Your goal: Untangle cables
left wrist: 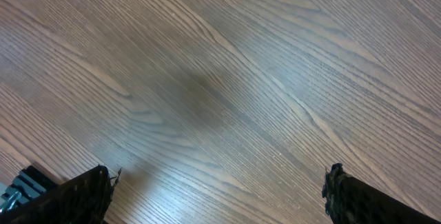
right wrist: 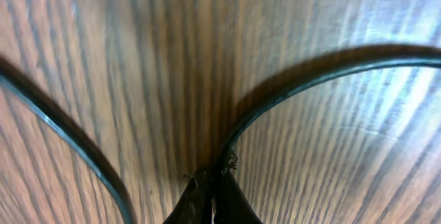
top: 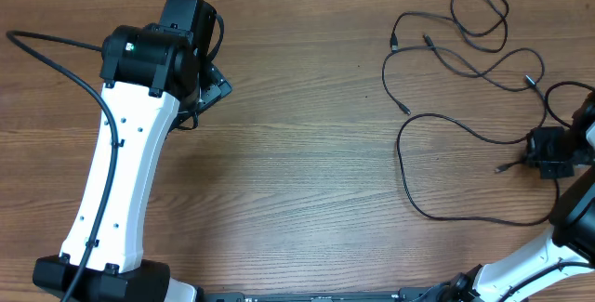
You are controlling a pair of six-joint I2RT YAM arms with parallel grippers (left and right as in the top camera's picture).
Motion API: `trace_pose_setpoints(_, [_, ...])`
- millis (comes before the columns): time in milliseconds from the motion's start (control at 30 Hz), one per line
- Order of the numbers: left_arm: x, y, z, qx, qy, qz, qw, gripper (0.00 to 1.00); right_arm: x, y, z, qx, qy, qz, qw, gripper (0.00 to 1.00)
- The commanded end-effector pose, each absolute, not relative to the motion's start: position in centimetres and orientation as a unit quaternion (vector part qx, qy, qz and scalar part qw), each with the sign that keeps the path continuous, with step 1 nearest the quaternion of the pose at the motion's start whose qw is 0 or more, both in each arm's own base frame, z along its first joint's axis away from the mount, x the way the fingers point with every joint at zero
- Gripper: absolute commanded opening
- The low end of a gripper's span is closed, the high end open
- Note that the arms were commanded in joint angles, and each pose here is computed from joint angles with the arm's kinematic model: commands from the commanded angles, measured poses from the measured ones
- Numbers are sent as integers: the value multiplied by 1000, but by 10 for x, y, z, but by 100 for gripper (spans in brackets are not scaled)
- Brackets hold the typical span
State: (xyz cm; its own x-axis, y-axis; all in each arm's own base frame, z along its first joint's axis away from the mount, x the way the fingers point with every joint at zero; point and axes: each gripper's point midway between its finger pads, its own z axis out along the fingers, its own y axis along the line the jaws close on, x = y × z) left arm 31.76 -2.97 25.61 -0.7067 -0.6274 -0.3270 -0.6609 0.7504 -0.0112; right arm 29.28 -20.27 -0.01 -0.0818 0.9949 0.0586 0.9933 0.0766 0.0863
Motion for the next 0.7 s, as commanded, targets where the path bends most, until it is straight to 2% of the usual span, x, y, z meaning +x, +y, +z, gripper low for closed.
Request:
trace_pose_setpoints(0, [320,-31,253,-340,926,54,154,100,294,-184,-14,637,766,83,-18,4])
trace_pose_setpoints(367, [320,-32,253,-339,926,54,154,100,322,-141,-14,545,834,82,-12,4])
trace_pose_setpoints(667, [319,-31,252,-339,927,56,152,100,323,-124,-15,496,867,50,-20,4])
